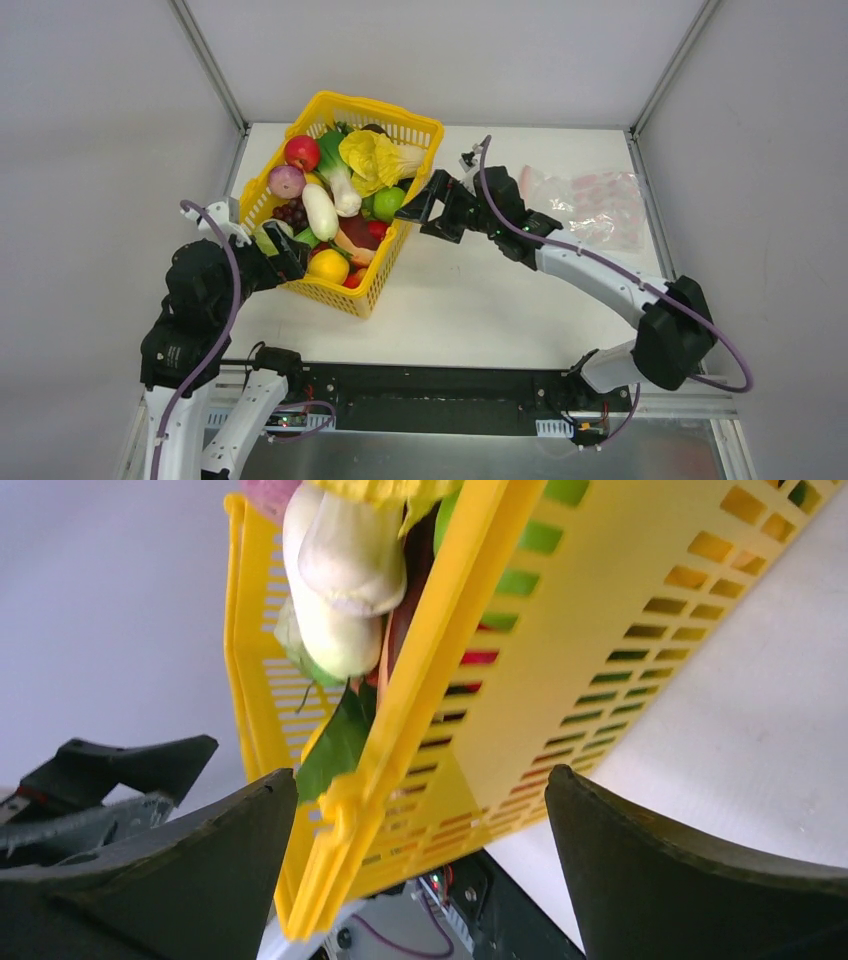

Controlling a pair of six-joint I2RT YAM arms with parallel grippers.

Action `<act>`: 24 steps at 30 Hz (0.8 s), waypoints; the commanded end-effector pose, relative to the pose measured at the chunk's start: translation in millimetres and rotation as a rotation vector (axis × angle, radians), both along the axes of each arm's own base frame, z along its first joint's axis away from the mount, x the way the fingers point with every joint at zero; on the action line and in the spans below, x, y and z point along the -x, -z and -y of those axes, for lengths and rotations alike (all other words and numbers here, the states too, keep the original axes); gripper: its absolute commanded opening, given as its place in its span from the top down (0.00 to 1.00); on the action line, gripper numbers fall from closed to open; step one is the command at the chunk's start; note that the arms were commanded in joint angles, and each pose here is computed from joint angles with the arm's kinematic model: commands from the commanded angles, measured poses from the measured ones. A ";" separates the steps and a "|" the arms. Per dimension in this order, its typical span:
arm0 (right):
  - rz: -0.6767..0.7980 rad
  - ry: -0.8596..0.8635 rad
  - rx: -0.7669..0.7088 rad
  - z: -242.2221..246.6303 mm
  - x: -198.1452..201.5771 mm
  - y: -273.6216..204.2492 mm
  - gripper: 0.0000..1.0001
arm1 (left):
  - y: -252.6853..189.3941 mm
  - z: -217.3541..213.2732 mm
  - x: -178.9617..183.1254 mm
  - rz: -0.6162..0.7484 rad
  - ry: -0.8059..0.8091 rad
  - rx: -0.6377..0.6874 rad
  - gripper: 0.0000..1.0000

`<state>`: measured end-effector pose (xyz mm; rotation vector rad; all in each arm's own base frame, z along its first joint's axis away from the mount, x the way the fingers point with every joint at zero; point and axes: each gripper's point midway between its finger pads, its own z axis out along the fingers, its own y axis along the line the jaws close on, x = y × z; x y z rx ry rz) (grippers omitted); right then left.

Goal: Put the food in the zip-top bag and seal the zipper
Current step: Move the bin to the center of the board.

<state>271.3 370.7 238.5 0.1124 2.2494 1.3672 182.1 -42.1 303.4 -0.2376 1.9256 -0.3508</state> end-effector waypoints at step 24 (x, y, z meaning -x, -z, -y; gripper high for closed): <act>0.049 0.049 0.125 48.7 1.5 19.4 0.02 | 39.9 60.8 -72.0 -0.075 0.112 0.313 0.02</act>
